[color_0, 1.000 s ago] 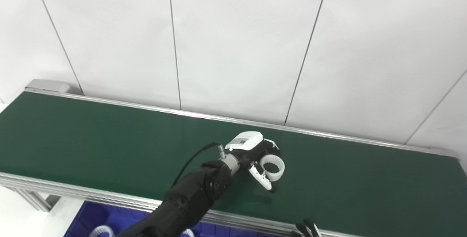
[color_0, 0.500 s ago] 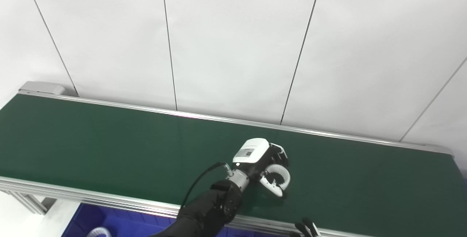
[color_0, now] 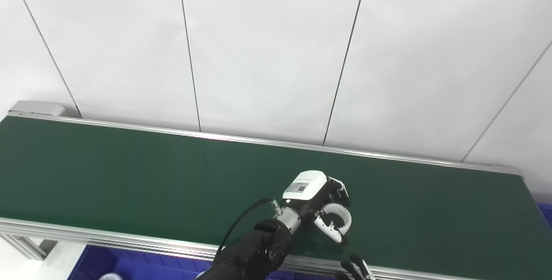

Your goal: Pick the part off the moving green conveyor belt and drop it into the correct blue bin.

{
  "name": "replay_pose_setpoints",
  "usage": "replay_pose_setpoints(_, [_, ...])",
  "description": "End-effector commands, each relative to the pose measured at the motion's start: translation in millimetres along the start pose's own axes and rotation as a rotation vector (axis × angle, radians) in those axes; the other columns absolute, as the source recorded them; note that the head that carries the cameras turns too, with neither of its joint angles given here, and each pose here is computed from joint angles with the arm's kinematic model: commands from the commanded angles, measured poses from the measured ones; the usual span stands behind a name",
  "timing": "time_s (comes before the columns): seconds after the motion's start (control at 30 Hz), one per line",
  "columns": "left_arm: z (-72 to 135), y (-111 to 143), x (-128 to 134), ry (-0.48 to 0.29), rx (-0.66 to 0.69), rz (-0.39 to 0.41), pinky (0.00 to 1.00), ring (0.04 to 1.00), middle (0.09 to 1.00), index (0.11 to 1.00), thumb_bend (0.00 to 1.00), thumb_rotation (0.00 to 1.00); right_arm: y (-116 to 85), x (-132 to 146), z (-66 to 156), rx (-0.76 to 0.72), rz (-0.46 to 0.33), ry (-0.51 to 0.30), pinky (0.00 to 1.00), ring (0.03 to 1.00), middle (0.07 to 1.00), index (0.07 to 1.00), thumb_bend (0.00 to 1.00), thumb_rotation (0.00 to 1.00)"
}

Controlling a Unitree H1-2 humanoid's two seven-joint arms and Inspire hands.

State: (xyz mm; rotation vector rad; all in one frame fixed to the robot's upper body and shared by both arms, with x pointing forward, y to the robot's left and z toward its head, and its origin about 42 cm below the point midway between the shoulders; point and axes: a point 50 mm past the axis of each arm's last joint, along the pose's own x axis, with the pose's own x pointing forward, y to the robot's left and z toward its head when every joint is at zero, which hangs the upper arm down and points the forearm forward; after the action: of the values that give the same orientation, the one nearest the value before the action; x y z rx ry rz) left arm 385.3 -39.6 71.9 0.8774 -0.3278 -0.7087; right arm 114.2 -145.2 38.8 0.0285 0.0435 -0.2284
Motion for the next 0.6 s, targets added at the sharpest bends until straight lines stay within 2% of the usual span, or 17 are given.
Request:
replay_pose_setpoints(0.0, [-4.5, 18.2, 3.5, -0.02, 0.082, -0.043, 0.37, 0.401, 0.44, 0.513, 0.52, 0.0, 72.7, -11.1, 21.4, 0.177, 0.026, 0.008, 0.76, 0.746, 0.807, 0.87, 0.76, 0.79])
replay_pose_setpoints(0.13, [3.9, 47.9, 10.1, -0.069, 0.11, -0.003, 0.34, 0.384, 0.412, 0.515, 0.52, 0.0, 70.4, -10.6, 21.1, 0.178, 0.025, 0.015, 0.75, 0.746, 0.804, 0.872, 0.76, 0.79])
replay_pose_setpoints(0.23, [8.5, 61.0, 11.4, -0.089, 0.121, 0.016, 0.37, 0.394, 0.415, 0.516, 0.52, 0.0, 69.5, -10.2, 21.1, 0.175, 0.024, 0.018, 0.75, 0.74, 0.8, 0.876, 0.76, 0.8])
replay_pose_setpoints(0.3, [15.6, 88.5, 12.2, -0.132, 0.152, 0.065, 0.33, 0.369, 0.408, 0.516, 0.52, 0.0, 66.4, -9.4, 21.6, 0.175, 0.025, 0.016, 0.74, 0.742, 0.803, 0.878, 0.76, 0.8])
replay_pose_setpoints(0.33, [18.6, 102.4, 11.0, -0.149, 0.168, 0.088, 0.31, 0.356, 0.405, 0.516, 0.52, 0.0, 64.3, -8.7, 21.7, 0.178, 0.025, 0.012, 0.73, 0.743, 0.804, 0.88, 0.75, 0.81])
replay_pose_setpoints(0.4, [21.3, 114.1, 8.5, -0.158, 0.181, 0.104, 0.34, 0.378, 0.413, 0.517, 0.52, 0.0, 62.2, -8.0, 21.6, 0.181, 0.024, 0.008, 0.72, 0.741, 0.804, 0.882, 0.74, 0.8])
replay_pose_setpoints(0.5, [17.2, 141.5, -7.2, -0.163, 0.186, 0.145, 0.36, 0.396, 0.429, 0.516, 0.52, 0.0, 54.3, -7.2, 21.6, 0.183, 0.021, 0.005, 0.72, 0.747, 0.808, 0.892, 0.71, 0.82])
replay_pose_setpoints(0.57, [17.8, 149.2, -13.0, -0.159, 0.194, 0.158, 0.35, 0.383, 0.421, 0.517, 0.52, 0.0, 48.4, -7.0, 22.1, 0.179, 0.019, 0.005, 0.73, 0.75, 0.81, 0.895, 0.7, 0.82])
